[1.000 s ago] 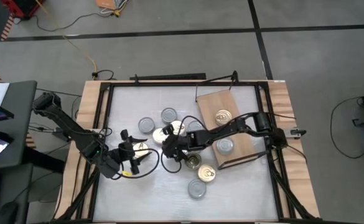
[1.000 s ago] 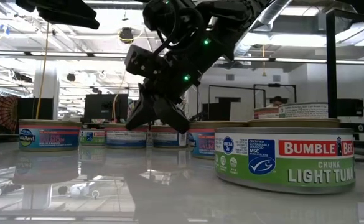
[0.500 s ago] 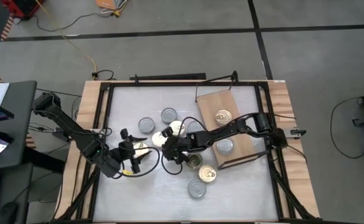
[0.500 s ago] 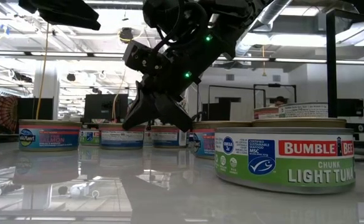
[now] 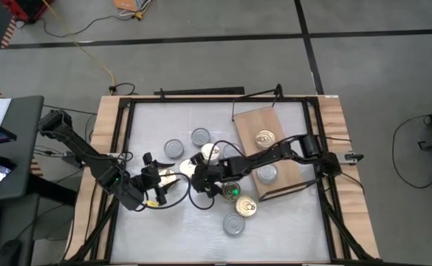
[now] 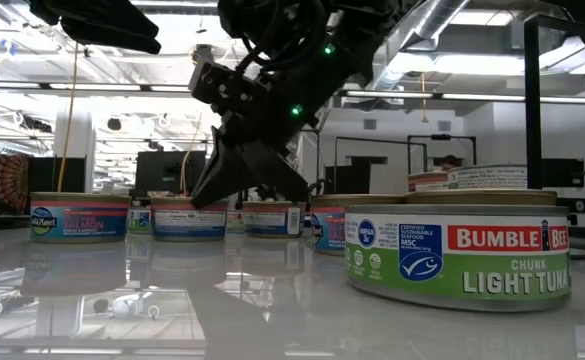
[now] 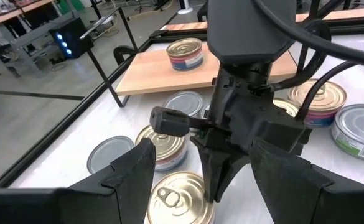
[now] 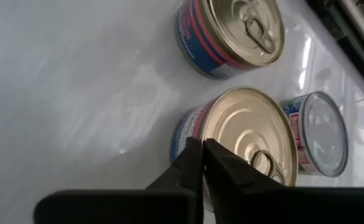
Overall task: Stack canned seafood by type on shelf
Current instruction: Stack the blue tuna can on top of the other blue tuna can on the shelf
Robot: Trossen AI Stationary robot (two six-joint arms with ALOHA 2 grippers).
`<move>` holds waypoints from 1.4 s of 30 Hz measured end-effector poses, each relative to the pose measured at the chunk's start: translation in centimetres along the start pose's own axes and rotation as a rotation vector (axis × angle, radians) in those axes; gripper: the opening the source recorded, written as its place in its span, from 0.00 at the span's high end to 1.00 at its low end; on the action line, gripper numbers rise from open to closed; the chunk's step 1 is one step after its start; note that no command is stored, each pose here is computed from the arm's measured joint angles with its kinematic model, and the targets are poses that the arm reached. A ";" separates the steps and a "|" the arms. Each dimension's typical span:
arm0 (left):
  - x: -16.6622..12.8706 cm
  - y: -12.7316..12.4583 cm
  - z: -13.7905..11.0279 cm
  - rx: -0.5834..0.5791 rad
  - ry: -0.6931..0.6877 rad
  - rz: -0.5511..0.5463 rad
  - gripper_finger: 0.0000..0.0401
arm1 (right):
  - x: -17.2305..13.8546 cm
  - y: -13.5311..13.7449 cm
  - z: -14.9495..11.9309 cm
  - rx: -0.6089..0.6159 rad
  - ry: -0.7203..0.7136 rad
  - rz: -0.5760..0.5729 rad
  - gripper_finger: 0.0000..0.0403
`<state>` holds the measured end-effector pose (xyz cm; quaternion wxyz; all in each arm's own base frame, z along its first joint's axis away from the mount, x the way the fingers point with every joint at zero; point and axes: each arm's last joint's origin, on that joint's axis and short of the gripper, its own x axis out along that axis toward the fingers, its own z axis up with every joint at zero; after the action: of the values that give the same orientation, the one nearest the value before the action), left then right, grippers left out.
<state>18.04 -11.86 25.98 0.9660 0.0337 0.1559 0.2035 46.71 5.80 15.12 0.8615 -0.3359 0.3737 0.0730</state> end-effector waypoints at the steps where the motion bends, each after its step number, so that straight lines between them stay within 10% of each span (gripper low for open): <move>1: 0.0 0.0 0.0 0.000 0.000 0.000 0.38 | -0.1 -0.1 0.2 0.008 0.008 0.006 0.84; 11: 0.0 0.0 0.0 0.000 0.000 0.000 0.38 | -0.9 -1.5 1.3 0.061 0.064 -0.071 0.62; 42: 0.0 0.0 0.0 -0.011 0.000 -0.001 0.38 | -0.9 1.1 1.1 -0.007 0.037 0.097 0.67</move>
<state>18.04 -11.87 25.98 0.9663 0.0282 0.1550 0.2037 46.27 7.46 15.66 0.8486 -0.3219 0.4052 0.1098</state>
